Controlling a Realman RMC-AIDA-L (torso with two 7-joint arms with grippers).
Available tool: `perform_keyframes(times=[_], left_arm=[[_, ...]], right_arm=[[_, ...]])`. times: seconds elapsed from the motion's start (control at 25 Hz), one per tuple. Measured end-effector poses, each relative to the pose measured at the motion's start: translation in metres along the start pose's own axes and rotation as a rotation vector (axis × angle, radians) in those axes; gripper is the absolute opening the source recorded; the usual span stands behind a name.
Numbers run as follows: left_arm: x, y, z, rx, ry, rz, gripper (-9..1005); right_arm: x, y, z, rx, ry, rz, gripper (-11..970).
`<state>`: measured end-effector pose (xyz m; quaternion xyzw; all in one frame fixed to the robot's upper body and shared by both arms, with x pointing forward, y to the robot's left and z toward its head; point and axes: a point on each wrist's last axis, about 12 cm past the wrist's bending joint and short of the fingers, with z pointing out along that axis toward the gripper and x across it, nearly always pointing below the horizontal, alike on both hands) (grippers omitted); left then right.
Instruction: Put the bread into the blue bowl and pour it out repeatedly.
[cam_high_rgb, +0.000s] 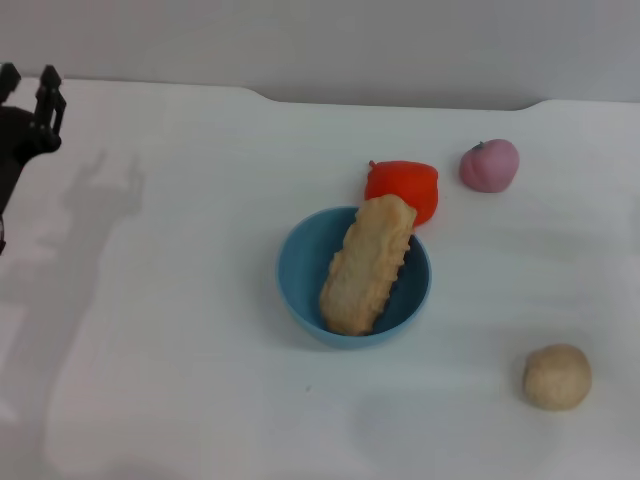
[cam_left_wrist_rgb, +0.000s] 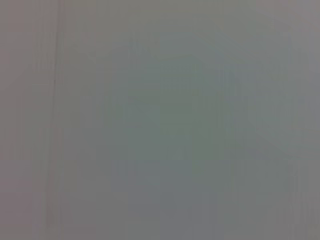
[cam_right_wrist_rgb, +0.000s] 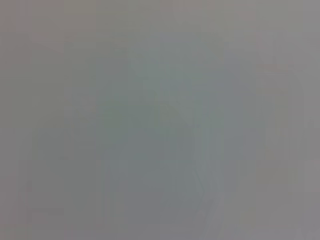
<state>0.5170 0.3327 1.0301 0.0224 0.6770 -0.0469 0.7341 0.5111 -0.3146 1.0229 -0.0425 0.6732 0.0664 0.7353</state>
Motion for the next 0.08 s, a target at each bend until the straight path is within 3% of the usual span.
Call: perform_keyframes(times=[0.08], left_arm=[[0.0034,-0.0022,-0.0014,0.008,0.019,-0.022,481]], right_arm=[[-0.0005,-0.0015,-0.0072,0.041,-0.029,0.004,360]])
